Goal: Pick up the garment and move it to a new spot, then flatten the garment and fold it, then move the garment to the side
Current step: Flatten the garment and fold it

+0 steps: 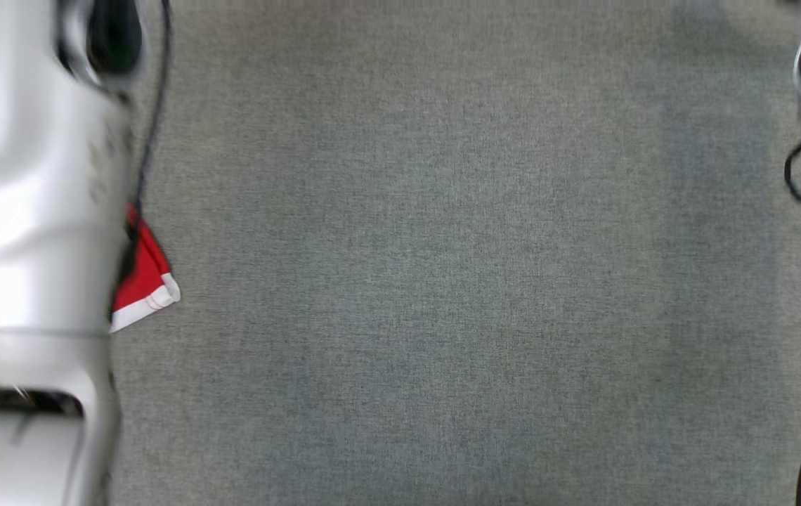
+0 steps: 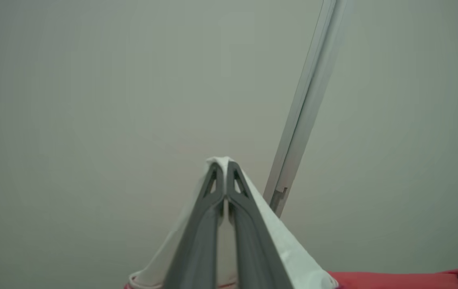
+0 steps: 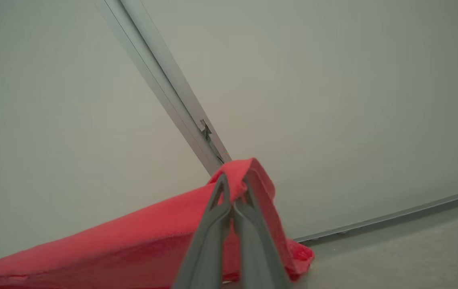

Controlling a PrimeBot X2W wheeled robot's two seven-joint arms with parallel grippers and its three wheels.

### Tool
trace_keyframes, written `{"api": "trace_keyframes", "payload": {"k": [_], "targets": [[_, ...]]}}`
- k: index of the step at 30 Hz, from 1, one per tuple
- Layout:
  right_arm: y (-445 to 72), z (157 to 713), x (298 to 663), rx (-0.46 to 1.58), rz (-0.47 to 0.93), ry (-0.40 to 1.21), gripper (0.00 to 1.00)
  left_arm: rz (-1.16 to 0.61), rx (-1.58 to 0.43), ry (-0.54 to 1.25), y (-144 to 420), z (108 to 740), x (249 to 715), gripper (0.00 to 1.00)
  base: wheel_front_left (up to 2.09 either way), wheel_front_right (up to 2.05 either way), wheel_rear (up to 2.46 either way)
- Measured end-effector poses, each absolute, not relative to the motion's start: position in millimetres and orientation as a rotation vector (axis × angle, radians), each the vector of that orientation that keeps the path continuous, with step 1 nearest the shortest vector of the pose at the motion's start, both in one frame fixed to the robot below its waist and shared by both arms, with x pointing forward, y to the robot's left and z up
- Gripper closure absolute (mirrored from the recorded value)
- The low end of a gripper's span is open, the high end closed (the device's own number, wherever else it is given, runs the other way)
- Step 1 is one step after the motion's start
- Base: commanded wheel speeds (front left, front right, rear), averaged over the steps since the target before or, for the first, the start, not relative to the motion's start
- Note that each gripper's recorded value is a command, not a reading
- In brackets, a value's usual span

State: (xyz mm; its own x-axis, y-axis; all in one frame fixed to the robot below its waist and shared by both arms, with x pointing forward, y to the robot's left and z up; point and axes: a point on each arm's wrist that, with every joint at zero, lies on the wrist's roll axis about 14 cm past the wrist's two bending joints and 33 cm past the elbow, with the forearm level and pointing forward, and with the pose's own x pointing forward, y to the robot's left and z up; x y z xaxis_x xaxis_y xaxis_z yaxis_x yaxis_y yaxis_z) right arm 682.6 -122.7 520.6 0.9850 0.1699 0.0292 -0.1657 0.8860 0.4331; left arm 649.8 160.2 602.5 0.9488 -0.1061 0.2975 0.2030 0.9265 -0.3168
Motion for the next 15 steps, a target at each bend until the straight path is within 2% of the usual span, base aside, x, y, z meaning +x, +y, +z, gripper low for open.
{"api": "trace_keyframes", "payload": {"k": [9, 15], "targets": [[-139, 456, 616, 0.471, 0.13, 0.24, 1.0, -0.105, -0.309, -0.057, 172, 518, 570, 1.0, 0.0, 0.0, 0.0], [-155, 432, 565, 0.455, 0.103, 0.37, 1.0, -0.181, -0.22, 0.057, 154, 488, 510, 1.0, 0.0, 0.0, 0.0]]}}
